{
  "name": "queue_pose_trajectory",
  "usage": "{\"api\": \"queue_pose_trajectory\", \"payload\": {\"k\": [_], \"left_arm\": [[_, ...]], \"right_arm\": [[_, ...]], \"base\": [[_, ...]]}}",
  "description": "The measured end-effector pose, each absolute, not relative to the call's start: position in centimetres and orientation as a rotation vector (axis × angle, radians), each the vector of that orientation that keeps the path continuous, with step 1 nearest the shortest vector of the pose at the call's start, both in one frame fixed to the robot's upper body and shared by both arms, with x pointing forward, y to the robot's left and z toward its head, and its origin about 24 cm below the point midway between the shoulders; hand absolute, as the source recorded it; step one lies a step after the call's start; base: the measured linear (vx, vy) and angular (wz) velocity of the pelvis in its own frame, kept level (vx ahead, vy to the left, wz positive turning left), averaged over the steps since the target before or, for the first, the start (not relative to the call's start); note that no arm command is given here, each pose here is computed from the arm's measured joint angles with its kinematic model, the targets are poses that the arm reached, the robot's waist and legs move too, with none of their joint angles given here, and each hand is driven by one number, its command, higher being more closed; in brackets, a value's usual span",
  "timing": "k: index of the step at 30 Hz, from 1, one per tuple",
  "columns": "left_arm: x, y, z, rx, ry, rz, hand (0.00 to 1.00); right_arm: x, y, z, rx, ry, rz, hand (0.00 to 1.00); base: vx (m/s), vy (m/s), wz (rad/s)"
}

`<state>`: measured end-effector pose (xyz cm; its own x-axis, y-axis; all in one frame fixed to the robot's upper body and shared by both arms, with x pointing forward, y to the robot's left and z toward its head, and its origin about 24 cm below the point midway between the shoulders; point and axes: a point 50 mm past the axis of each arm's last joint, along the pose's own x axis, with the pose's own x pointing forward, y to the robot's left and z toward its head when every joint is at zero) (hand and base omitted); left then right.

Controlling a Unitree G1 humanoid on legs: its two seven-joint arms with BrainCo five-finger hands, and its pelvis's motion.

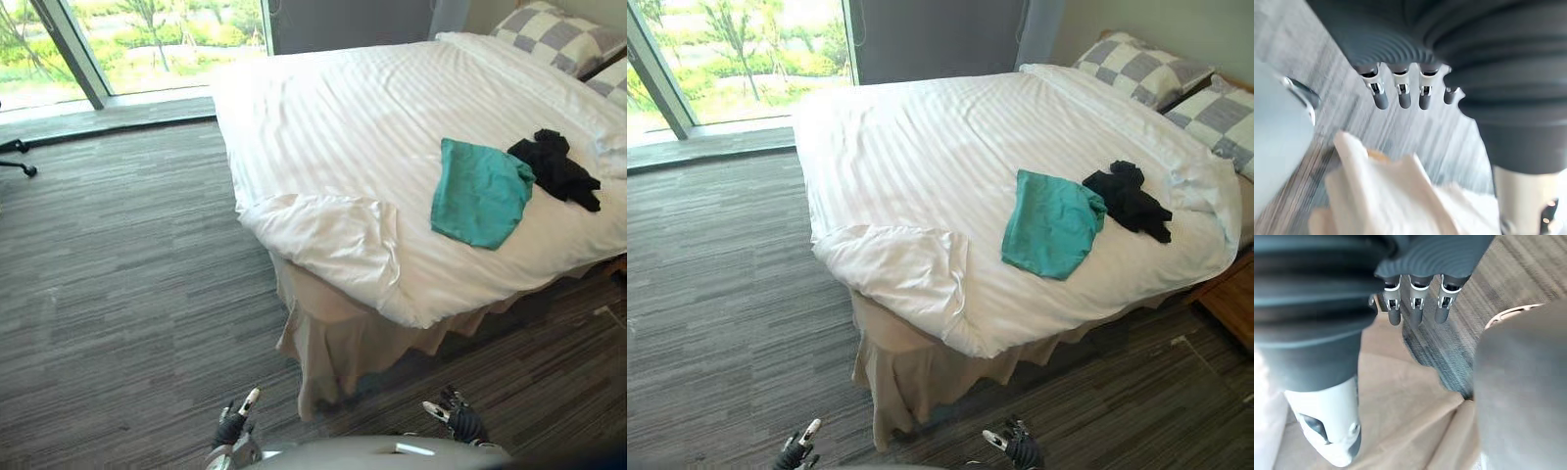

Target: Tidy the bed and pick cloth on bed and put in laundry

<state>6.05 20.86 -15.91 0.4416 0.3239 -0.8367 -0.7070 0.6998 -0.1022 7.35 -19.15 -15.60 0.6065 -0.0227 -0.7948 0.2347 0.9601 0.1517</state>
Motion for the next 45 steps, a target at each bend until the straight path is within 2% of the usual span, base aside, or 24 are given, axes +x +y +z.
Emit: {"api": "queue_pose_trajectory", "payload": {"k": [7, 12, 14, 15, 17, 18, 19, 22, 26, 28, 32, 35, 41, 45], "left_arm": [[4.9, 21.4, -15.9, -0.482, 0.884, 0.874, 0.0], [6.3, 26.5, -13.5, -0.47, 0.627, 1.122, 0.0], [7.9, 29.9, -11.3, -0.448, 0.447, 1.194, 0.0], [9.4, 33.1, -8.7, -0.416, 0.283, 1.239, 0.0], [11.3, 36.9, -4.5, -0.347, 0.077, 1.277, 0.0], [12.7, 39.5, -0.7, -0.263, -0.074, 1.28, 0.0], [13.9, 41.1, 2.5, -0.197, -0.187, 1.266, 0.0], [16.2, 42.7, 8.4, -0.091, -0.382, 1.195, 0.0], [18.4, 42.1, 12.7, 0.028, -0.515, 1.093, 0.0], [20.5, 40.4, 15.4, 0.167, -0.579, 0.964, 0.0], [23.6, 36.2, 17.0, 0.373, -0.608, 0.725, 0.0], [26.5, 31.3, 16.7, 0.553, -0.577, 0.471, 0.0], [29.2, 27.0, 14.8, 0.648, -0.48, 0.29, 0.0], [31.4, 23.9, 11.0, 0.697, -0.311, 0.217, 0.0]], "right_arm": [[7.2, -20.0, -15.7, 0.258, 0.938, -0.198, 0.0], [7.0, -20.8, -15.8, 0.261, 0.998, -0.217, 0.0], [6.9, -21.2, -15.8, 0.258, 1.017, -0.216, 0.0], [6.7, -21.4, -15.8, 0.264, 1.032, -0.221, 0.0], [6.6, -21.7, -15.8, 0.265, 1.05, -0.226, 0.0], [6.5, -21.9, -15.8, 0.269, 1.057, -0.232, 0.0], [6.5, -21.9, -15.8, 0.278, 1.058, -0.238, 0.0], [6.2, -22.3, -15.8, 0.303, 1.057, -0.265, 0.0], [5.9, -22.5, -15.7, 0.315, 1.054, -0.286, 0.0], [6.0, -22.2, -15.8, 0.324, 1.056, -0.294, 0.0], [5.6, -22.0, -15.9, 0.346, 1.07, -0.322, 0.0], [5.7, -21.9, -16.0, 0.359, 1.07, -0.349, 0.0], [6.4, -21.9, -15.9, 0.364, 1.065, -0.358, 0.0], [7.1, -22.3, -15.6, 0.337, 1.045, -0.362, 0.0]], "base": [[-0.05, -0.041, 0.05], [-0.06, -0.086, 0.02], [-0.05, -0.089, 0.01], [-0.03, -0.075, 0.03], [-0.01, -0.088, 0.02], [0.0, -0.086, 0.01], [0.01, -0.056, 0.01], [0.04, -0.005, 0.01], [0.05, 0.029, -0.05], [0.04, 0.026, -0.1], [0.0, 0.023, -0.15], [-0.05, 0.017, -0.05], [-0.08, -0.003, -0.12], [-0.1, -0.015, -0.3]]}}
